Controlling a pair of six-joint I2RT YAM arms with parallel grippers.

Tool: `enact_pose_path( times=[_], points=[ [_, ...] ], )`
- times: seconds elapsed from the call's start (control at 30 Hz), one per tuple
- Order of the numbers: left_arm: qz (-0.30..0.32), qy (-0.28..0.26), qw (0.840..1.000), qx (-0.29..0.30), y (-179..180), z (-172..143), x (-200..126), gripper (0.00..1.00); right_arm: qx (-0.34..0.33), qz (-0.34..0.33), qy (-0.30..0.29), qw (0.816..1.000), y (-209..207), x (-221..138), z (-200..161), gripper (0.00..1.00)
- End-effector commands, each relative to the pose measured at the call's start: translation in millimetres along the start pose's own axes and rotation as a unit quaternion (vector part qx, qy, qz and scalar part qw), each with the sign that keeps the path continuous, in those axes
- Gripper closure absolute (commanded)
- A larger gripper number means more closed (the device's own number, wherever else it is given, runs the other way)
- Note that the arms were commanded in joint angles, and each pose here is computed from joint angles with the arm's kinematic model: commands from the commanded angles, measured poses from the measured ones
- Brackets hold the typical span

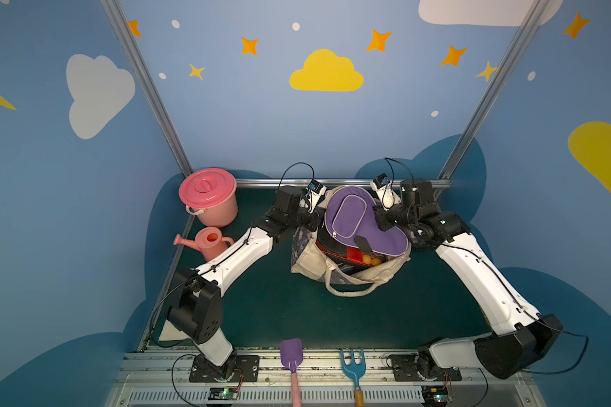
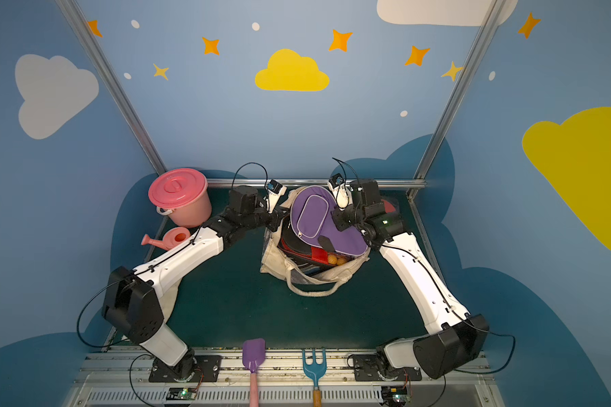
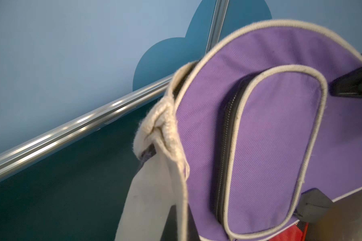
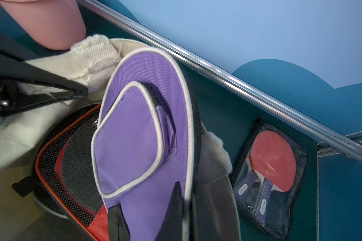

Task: Remove the ping pong set from the canvas bag
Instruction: Pick up the ping pong set from the canvas bag.

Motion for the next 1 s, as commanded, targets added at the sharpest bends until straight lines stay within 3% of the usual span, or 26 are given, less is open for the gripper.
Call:
enact_pose_path(
  times=[0.0, 0.13, 0.3, 0.43, 0.77, 0.97],
  points=[
    [-0.061, -0.019, 0.998, -0.010, -21, 6, 14, 0.96, 0.007, 0.036, -0.035, 0.999, 12, -6, 6, 1.00],
    [-0.079, -0.008, 0.997, -0.014, -31, 0, 27, 0.96, 0.009, 0.058, -0.017, 0.998, 20, 2, -7, 1.00],
    [-0.086, -0.006, 0.996, -0.011, -36, -1, 29, 0.96, 0.021, 0.054, -0.014, 0.998, 6, -4, -12, 0.57],
    [-0.087, -0.007, 0.996, -0.008, -37, -2, 27, 0.96, 0.050, 0.070, -0.014, 0.996, -9, -12, -13, 0.44],
    [-0.090, -0.012, 0.996, 0.002, -39, 0, 22, 0.96, 0.078, 0.159, 0.016, 0.984, 2, -4, -22, 0.41],
    [-0.089, -0.012, 0.996, 0.006, -39, -1, 21, 0.96, 0.093, 0.173, 0.040, 0.980, 2, 11, -26, 0.42]
  ],
)
Point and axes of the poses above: each gripper's point midway between its finger pads, its own x axis out along the fingers, its own y axis along the line the jaws close on, z = x × y, the point moved 4 cm from there along -x, back along the fingers, and after that the axes turned 6 degrees about -x, right-handed, at the moved point
